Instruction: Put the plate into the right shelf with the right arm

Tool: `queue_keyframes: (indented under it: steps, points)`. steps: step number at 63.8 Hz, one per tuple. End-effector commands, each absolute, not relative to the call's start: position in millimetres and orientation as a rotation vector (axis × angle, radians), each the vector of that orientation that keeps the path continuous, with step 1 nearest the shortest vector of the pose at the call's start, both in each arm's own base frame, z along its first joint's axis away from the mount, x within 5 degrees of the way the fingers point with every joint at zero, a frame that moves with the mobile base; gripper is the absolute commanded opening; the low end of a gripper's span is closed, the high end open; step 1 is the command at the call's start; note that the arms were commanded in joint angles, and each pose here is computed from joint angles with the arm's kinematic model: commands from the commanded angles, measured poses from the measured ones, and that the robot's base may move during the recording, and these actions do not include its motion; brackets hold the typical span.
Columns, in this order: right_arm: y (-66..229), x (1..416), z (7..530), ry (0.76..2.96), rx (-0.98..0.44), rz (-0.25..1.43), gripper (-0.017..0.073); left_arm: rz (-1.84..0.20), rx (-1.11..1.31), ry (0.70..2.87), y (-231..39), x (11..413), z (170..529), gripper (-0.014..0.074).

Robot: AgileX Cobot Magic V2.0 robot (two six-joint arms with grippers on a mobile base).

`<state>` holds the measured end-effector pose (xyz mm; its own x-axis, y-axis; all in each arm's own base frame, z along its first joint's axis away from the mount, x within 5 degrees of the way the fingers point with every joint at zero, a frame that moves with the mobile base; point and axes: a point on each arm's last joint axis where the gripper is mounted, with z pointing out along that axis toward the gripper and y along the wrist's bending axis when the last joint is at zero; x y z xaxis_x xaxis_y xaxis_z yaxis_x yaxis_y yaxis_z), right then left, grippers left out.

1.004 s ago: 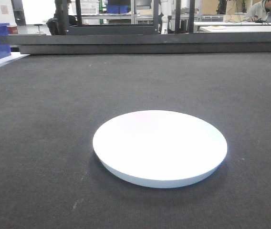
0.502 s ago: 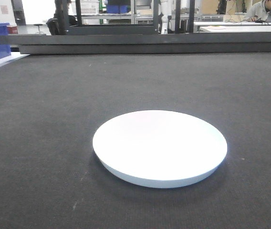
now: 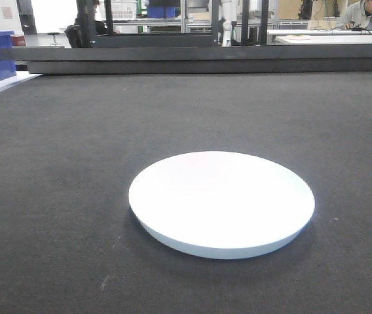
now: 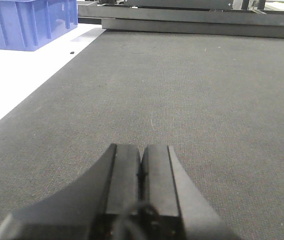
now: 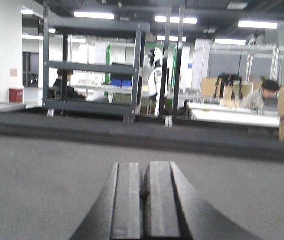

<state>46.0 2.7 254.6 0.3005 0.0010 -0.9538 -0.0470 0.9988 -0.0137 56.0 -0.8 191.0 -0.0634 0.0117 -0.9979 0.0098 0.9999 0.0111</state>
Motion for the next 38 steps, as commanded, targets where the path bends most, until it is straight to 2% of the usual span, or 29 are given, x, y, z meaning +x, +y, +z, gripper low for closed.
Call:
queue_keyframes:
  steps: [1, 17, 29, 38]
  points:
    - [2.3, 39.1, 289.3, 1.193, -0.046, 0.018, 0.0053, 0.0, 0.016, 1.552, -0.7, 56.4, 196.3, -0.0047]
    - [-0.1, 58.6, 318.8, 1.605, -0.028, -0.007, 0.0053, 0.0, 0.016, 1.552, -0.7, 56.4, 196.3, -0.0047]
    - [-1.2, 76.8, 325.1, 1.969, -0.013, -0.023, 0.0053, 0.0, 0.016, 1.552, -0.7, 56.4, 196.3, -0.0047]
    - [-0.9, 94.8, 322.3, 2.139, -0.01, -0.031, 0.0053, 0.0, 0.016, 1.552, -0.7, 56.4, 196.3, -0.0047]
